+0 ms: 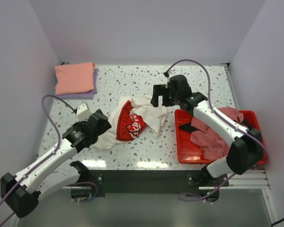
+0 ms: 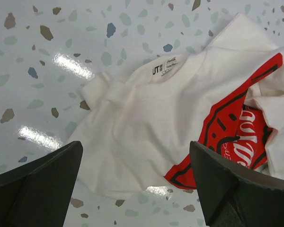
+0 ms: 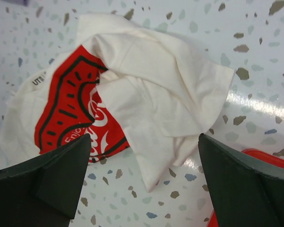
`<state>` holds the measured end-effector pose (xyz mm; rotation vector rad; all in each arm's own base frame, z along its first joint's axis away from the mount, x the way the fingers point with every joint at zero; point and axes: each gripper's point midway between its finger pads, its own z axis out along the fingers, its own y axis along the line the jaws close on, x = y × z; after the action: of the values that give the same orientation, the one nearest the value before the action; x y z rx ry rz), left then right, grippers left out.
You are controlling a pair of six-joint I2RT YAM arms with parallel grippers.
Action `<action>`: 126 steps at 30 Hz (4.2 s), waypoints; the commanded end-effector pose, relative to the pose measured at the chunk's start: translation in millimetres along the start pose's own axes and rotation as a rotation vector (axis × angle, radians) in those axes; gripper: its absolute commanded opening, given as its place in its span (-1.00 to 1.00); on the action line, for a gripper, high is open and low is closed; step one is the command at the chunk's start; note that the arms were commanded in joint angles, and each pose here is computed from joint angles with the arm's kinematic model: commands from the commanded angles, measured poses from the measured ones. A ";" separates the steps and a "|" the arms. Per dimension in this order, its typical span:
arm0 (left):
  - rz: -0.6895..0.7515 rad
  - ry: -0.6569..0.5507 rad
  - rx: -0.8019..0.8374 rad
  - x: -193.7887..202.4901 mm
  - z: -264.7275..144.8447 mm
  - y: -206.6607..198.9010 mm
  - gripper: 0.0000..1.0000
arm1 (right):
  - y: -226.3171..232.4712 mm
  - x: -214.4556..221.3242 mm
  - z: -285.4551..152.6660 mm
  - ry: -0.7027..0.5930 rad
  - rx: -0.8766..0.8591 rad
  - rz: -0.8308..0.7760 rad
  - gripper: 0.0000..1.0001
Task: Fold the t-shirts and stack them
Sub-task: Flatten the tshirt out
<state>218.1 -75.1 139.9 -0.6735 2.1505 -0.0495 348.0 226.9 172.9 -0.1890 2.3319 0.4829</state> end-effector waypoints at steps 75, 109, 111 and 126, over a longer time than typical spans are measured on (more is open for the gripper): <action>-0.583 -1.110 0.282 -338.7 -340.8 91.0 -1.00 | 63.2 -144.2 -363.8 -0.858 -0.137 -0.351 -1.00; -0.176 -0.257 -0.474 -217.9 132.6 57.8 1.00 | -40.3 -197.8 74.4 -0.254 0.213 -0.161 0.98; -0.177 -0.220 -0.442 -202.5 129.6 58.3 1.00 | -33.6 -186.4 58.1 -0.249 0.168 -0.156 0.98; -0.405 -0.052 -0.537 -57.9 58.2 138.1 1.00 | -27.4 -41.0 1.9 -0.121 -0.004 0.021 0.98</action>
<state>251.2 79.2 123.9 -1.2499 1.9648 0.3248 392.1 193.3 187.3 -0.1709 2.2476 0.4032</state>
